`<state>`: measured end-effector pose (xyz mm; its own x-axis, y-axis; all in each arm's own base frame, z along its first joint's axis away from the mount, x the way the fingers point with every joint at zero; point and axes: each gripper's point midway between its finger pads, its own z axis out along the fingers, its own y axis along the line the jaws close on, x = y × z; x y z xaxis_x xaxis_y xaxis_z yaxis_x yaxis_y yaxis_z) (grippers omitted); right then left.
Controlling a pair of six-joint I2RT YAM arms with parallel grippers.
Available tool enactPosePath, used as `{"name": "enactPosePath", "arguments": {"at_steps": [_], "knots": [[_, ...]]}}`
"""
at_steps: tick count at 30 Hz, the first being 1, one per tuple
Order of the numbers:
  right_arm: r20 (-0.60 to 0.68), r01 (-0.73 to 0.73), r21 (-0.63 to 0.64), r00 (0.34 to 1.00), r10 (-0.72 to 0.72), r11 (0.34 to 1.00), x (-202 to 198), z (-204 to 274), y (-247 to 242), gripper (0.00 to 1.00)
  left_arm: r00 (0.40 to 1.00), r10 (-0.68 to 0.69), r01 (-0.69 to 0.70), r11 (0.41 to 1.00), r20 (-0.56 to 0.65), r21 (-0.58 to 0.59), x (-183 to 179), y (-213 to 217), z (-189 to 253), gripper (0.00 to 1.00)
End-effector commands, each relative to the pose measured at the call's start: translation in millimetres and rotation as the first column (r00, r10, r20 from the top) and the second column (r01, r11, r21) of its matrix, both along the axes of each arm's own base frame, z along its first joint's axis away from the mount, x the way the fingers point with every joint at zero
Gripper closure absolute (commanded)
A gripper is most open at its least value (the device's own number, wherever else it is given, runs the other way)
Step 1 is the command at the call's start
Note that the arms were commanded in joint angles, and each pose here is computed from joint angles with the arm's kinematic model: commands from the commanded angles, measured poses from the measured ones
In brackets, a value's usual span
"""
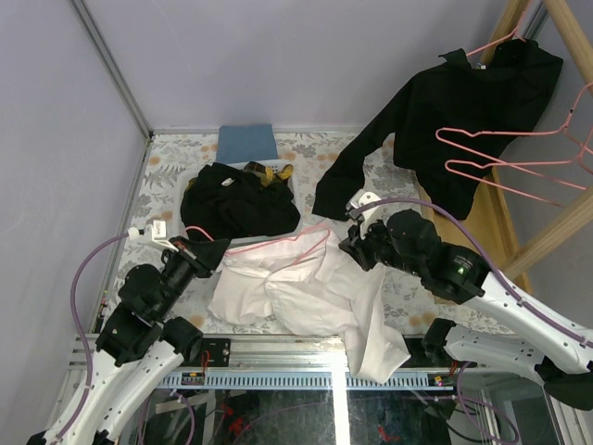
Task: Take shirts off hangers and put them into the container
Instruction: Remove the shirt from the hanger.
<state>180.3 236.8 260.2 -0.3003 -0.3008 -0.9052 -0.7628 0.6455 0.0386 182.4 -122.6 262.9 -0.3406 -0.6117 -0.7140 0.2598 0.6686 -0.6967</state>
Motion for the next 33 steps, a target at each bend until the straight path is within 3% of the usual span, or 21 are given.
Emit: {"name": "enactPosePath", "arguments": {"at_steps": [1, 3, 10, 20, 23, 27, 29, 32, 33], "knots": [[-0.013, -0.149, -0.008, 0.989, 0.149, 0.989, -16.5, -2.0, 11.2, 0.84, 0.999, 0.01, -0.011, 1.0, 0.038, 0.009, 2.9, 2.0, 15.3, 1.0], [-0.007, -0.154, 0.002, 0.988, 0.154, 0.988, -18.2, 3.7, 10.6, 0.64, 1.0, -0.014, 0.014, 1.0, 0.025, 0.023, 4.0, -3.3, 12.9, 1.0], [0.058, -0.136, 0.02, 0.989, 0.135, 0.99, -20.8, 22.9, -3.4, 0.26, 0.995, -0.104, 0.104, 0.992, -0.003, 0.075, 6.3, -21.0, 2.8, 1.0], [0.052, -0.217, -0.034, 0.974, 0.219, 0.976, -16.9, 24.7, 15.5, 0.15, 0.957, -0.289, 0.289, 0.948, -0.015, 0.135, -0.4, -50.6, -4.1, 1.0], [-0.065, -0.344, -0.067, 0.938, 0.339, 0.937, -33.3, 7.2, 29.8, 0.16, 0.953, -0.302, 0.299, 0.945, 0.0, 0.129, -1.8, -52.3, -1.6, 1.0], [-0.216, -0.456, -0.077, 0.876, 0.432, 0.887, -54.1, -15.5, 37.5, 0.27, 0.956, -0.295, 0.292, 0.947, 0.002, 0.135, -1.1, -50.9, -1.6, 1.0], [-0.24, -0.463, -0.08, 0.868, 0.433, 0.883, -56.2, -19.6, 37.6, 0.39, 0.955, -0.295, 0.292, 0.947, 0.002, 0.134, -1.2, -50.9, -1.4, 1.0], [-0.208, -0.438, -0.067, 0.885, 0.417, 0.896, -52.5, -10.3, 37.7, 0.7, 0.957, -0.291, 0.289, 0.948, -0.005, 0.135, -0.2, -50.8, -3.6, 0.98], [-0.193, -0.433, -0.053, 0.889, 0.416, 0.9, -52.7, -6.0, 37.5, 0.78, 0.959, -0.284, 0.282, 0.95, -0.005, 0.135, 0.7, -50.0, -3.5, 0.93]]}}
